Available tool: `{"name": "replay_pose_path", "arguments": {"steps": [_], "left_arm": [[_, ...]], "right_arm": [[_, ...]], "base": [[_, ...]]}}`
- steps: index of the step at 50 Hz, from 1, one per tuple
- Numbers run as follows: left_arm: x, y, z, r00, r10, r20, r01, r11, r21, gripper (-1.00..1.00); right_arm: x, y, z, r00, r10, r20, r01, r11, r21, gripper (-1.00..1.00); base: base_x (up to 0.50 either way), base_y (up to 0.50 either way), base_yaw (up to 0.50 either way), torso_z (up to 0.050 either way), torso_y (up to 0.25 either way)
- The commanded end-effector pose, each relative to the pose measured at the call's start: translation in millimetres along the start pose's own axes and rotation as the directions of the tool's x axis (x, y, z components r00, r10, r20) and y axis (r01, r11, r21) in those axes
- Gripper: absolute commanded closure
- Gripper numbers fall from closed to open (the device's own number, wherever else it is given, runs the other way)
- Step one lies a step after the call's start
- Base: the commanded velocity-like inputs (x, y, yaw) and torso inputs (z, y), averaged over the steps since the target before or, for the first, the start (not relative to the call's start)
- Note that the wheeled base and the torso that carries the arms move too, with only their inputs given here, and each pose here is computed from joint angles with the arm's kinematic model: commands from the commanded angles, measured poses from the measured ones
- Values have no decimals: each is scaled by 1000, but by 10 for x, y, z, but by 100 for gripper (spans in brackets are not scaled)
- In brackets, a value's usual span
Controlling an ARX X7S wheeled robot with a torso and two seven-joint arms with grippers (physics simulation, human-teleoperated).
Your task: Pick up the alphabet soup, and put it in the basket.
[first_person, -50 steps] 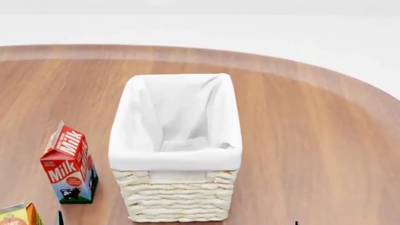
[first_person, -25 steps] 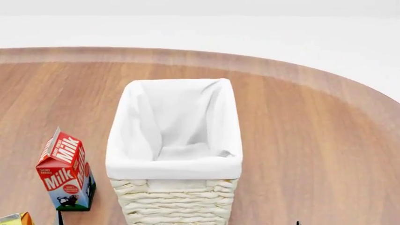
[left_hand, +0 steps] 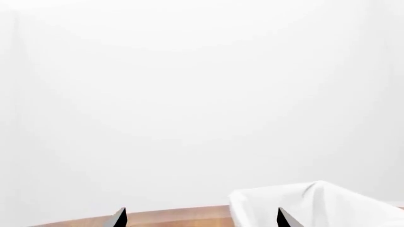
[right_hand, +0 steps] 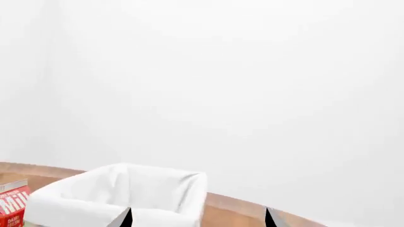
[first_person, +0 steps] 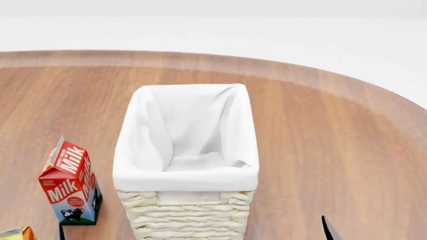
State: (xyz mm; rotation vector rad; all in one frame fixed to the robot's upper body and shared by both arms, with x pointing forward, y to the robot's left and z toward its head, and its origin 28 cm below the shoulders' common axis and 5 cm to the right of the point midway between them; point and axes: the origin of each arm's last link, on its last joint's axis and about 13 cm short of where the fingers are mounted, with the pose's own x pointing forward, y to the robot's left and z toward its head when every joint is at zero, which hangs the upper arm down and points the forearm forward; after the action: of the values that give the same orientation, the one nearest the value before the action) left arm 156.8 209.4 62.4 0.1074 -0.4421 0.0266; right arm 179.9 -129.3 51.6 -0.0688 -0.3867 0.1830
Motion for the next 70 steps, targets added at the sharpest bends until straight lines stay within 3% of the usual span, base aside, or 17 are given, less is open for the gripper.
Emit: {"name": "replay_pose_path", "arguments": {"steps": [1, 8, 11, 17, 19, 27, 32, 38, 39, 43, 49, 52, 70], "left_arm": [[11, 21, -6, 1000, 7, -3, -7, 1000, 0, -100], [16, 34, 6, 1000, 13, 1, -13, 1000, -1, -100], [17, 35, 0, 1000, 13, 0, -13, 1000, -2, -100], [16, 36, 0, 1000, 14, 0, -14, 1000, -3, -100], [16, 33, -5, 1000, 12, -2, -12, 1000, -3, -100], [21, 18, -9, 1000, 9, -7, -9, 1000, 1, -100], [16, 19, -1, 1000, 8, -6, -8, 1000, 2, -100], [17, 16, 3, 1000, 10, -5, -10, 1000, 0, -100], [16, 9, 4, 1000, 9, -5, -9, 1000, 2, -100], [16, 10, 4, 1000, 8, -5, -8, 1000, 3, -100], [18, 5, -2, 1000, 5, -6, -5, 1000, 3, -100], [15, 6, -1, 1000, 5, -5, -5, 1000, 3, -100], [1, -2, 8, 1000, 0, -2, 0, 1000, 5, -100]], "right_arm": [[12, -415, -182, 974, 215, -69, -208, 973, 96, -100], [-15, -573, -376, 923, 360, -137, -336, 926, 171, -100], [-2, -603, -474, 914, 349, -208, -331, 936, 119, -100], [-47, -637, -563, 848, 467, -250, -440, 884, 158, -100], [-75, -651, -574, 806, 523, -277, -496, 852, 164, -100], [-73, -650, -597, 738, 587, -332, -573, 806, 151, -100], [-74, -641, -625, 697, 636, -333, -613, 768, 184, -100], [-80, -624, -669, 632, 683, -367, -662, 722, 204, -100], [-92, -623, -674, 602, 706, -374, -686, 696, 210, -100], [-72, -638, -664, 587, 721, -369, -690, 683, 239, -100], [-87, -615, -620, 500, 799, -335, -749, 593, 295, -100], [-88, -600, -623, 474, 813, -338, -764, 570, 301, -100], [-133, -468, -481, 394, 869, -299, -835, 475, 279, -100]], "base": [[0, 0, 0, 0, 0], [0, 0, 0, 0, 0], [0, 0, 0, 0, 0], [0, 0, 0, 0, 0], [0, 0, 0, 0, 0], [0, 0, 0, 0, 0], [0, 0, 0, 0, 0], [0, 0, 0, 0, 0], [0, 0, 0, 0, 0], [0, 0, 0, 0, 0], [0, 0, 0, 0, 0], [0, 0, 0, 0, 0], [0, 0, 0, 0, 0]]}}
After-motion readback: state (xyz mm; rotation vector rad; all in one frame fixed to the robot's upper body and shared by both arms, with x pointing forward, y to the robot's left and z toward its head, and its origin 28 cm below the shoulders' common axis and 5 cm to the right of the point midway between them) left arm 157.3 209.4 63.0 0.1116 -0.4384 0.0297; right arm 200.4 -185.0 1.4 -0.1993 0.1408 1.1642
